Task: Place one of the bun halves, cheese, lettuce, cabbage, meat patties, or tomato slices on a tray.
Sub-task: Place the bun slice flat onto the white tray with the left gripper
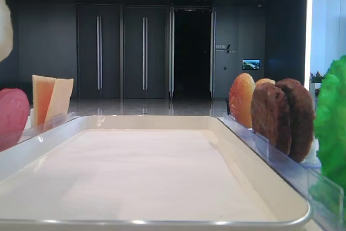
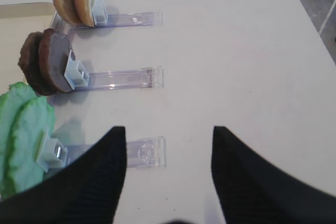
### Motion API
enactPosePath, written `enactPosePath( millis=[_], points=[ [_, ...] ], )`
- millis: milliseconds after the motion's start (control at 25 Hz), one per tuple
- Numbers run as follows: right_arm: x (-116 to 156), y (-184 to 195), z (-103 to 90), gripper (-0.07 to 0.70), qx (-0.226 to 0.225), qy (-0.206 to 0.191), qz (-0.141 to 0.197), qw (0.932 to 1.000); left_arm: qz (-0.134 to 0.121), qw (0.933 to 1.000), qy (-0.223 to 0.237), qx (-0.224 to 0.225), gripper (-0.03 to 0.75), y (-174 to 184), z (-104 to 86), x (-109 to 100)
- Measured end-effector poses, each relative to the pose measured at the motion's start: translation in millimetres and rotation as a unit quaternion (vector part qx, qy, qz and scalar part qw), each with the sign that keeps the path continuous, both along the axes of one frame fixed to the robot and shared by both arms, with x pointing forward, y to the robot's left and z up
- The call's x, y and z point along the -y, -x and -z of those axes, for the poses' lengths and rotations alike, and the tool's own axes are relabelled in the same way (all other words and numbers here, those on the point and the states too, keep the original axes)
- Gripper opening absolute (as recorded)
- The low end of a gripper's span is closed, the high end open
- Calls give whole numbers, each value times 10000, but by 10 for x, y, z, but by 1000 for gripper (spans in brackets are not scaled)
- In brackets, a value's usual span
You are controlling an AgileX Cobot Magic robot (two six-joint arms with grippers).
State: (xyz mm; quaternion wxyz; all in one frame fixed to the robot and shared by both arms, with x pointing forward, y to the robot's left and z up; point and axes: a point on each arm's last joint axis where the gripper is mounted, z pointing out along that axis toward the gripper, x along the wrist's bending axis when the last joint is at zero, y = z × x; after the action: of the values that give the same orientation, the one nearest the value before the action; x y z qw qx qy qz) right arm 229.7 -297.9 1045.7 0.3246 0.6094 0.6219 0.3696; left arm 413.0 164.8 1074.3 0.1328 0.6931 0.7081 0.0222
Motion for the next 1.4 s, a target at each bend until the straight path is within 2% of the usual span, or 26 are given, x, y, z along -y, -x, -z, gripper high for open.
enactPosePath(
  millis=[120,200,400,480,600,760,840,960,1160,1240,1400],
  points=[
    [0,0,0,382,0,0,0,10000,66,9977,508,441,129,64,-101,-19],
    [0,0,0,382,0,0,0,10000,154,9945,852,592,129,104,-64,-5],
    [0,0,0,382,0,0,0,10000,368,9859,1500,645,127,174,294,60],
    [0,0,0,382,0,0,0,10000,369,9825,1684,706,127,168,399,72],
    [0,0,0,382,0,0,0,10000,267,9807,1822,661,127,84,512,47],
    [0,0,0,382,0,0,0,10000,376,9790,1918,582,127,-74,642,48],
    [0,0,0,382,0,0,0,10000,508,9768,2006,551,127,-148,722,82],
    [0,0,0,382,0,0,0,10000,882,9700,2191,578,127,-246,860,185],
    [0,0,0,382,0,0,0,10000,1154,9604,2491,466,127,-365,1112,336],
    [0,0,0,382,0,0,0,10000,1208,9615,2428,442,127,-406,1218,357],
    [0,0,0,382,0,0,0,10000,1143,9661,2283,379,127,-474,1401,374]
  ],
)
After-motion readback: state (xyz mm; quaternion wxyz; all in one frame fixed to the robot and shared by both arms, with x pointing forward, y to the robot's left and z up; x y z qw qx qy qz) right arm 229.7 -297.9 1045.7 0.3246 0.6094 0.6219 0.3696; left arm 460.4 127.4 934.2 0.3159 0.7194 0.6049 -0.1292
